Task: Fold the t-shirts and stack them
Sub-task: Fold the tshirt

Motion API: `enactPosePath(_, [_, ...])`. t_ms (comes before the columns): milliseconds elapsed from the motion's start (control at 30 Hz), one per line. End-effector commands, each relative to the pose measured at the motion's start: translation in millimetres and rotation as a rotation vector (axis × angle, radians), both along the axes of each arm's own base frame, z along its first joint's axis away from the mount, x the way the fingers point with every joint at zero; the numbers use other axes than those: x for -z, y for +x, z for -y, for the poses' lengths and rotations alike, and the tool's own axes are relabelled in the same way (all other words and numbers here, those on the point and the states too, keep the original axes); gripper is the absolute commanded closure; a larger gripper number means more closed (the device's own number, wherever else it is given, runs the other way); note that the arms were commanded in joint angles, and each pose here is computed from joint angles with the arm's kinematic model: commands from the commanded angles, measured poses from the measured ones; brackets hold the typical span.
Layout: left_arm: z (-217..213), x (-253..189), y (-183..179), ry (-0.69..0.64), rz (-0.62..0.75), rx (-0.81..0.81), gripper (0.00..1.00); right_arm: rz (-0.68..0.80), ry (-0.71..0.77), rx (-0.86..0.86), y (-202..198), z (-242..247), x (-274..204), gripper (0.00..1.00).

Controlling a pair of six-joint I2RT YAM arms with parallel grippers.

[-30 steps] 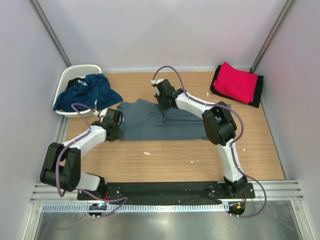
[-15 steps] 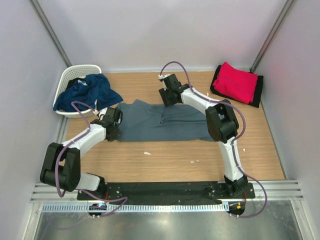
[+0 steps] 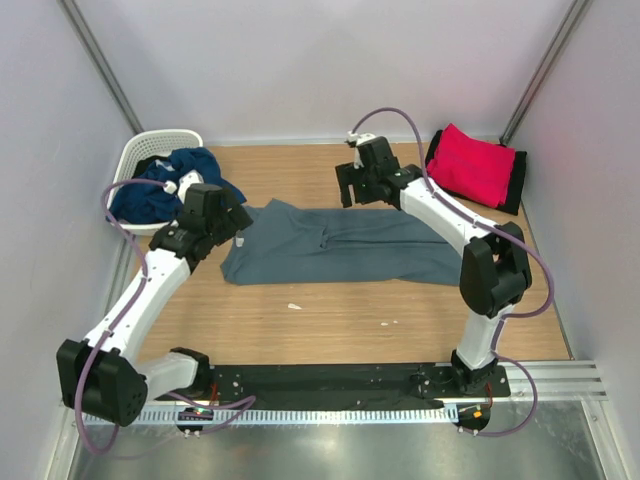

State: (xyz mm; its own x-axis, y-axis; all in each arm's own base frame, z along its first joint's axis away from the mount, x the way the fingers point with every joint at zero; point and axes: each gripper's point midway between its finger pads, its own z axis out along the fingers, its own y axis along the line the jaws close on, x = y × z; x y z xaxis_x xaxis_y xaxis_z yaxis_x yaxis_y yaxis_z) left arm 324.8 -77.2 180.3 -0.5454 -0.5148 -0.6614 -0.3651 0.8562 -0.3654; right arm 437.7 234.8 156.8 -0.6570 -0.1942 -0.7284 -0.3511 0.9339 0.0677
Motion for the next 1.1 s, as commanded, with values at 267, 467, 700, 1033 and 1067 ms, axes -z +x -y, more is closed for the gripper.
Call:
enactPosePath(267, [69, 72, 55, -0.243, -0.058, -0.202, 0.05, -0.087, -0.116, 0.432, -1, 161, 64, 0.0])
enactPosePath(467, [70, 121, 78, -0.15, -0.133, -0.229, 0.05, -0.166, -0.124, 0.489, -17, 166, 106, 0.0])
enactPosePath(700, [82, 155, 107, -0.037, -0.195, -0.084, 0.06, -0.246, -0.072, 0.561, -67, 171, 140, 0.0])
enactPosePath(1033, [137, 174, 181, 0.051, -0.223, 0.288, 0.1, -0.348, 0.105, 0.546, -148, 133, 156, 0.0])
enactPosePath(1067, [140, 181, 184, 0.039, -0.241, 0.286, 0.1, -0.355, 0.119, 0.543, -152, 126, 155, 0.0])
